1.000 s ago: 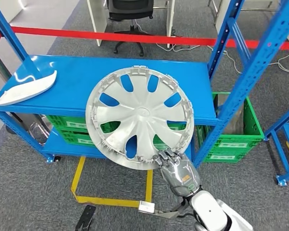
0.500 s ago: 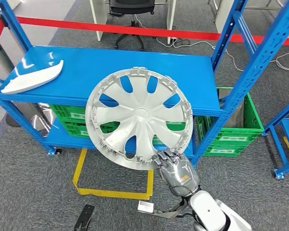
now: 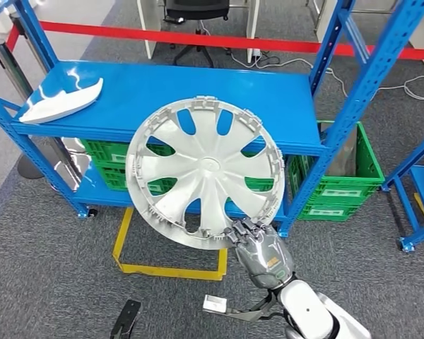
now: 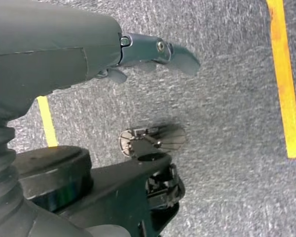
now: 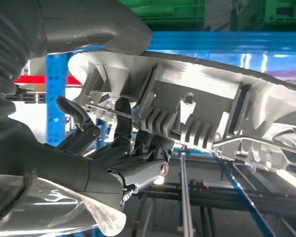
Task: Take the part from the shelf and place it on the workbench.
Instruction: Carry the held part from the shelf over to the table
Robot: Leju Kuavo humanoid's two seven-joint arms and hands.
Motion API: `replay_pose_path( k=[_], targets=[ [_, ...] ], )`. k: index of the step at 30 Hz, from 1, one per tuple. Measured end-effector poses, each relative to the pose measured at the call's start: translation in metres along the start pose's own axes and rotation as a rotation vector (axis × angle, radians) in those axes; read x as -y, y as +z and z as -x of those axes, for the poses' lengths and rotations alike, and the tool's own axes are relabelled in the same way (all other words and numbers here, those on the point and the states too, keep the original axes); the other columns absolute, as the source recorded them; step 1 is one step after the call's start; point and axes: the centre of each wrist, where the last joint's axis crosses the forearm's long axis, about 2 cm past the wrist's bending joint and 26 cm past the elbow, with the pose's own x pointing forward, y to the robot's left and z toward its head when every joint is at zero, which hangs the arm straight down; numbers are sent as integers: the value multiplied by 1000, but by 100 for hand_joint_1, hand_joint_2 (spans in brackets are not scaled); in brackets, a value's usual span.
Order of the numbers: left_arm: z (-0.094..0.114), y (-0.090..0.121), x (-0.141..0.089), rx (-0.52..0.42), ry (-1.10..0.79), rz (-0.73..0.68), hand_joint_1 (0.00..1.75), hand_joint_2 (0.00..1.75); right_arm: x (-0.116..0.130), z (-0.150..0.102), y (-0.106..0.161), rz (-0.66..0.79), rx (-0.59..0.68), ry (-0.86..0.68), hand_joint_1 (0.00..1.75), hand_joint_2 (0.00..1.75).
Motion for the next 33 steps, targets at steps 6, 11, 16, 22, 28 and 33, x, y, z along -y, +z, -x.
replay_pose_path(
  k=[6,11,16,22,28,33],
  targets=[
    [2,0,-2,-2,-3,-3,0,175,-1,-1,1,-2,-1,-3,175,175],
    [2,0,-3,11,-8,-4,0,175,-1,-2,3,-7,-3,-7,175,175],
    [3,0,-3,14,-9,-2,0,175,-2,-3,4,-10,-3,-11,175,175],
    [4,1,-3,17,-12,3,0,175,-3,-5,6,-14,3,-17,175,175],
    [4,1,-3,19,-13,4,0,175,-3,-5,6,-11,5,-17,175,175],
    [4,1,-3,20,-13,5,0,175,-2,-4,6,-11,8,-16,175,175]
  ],
)
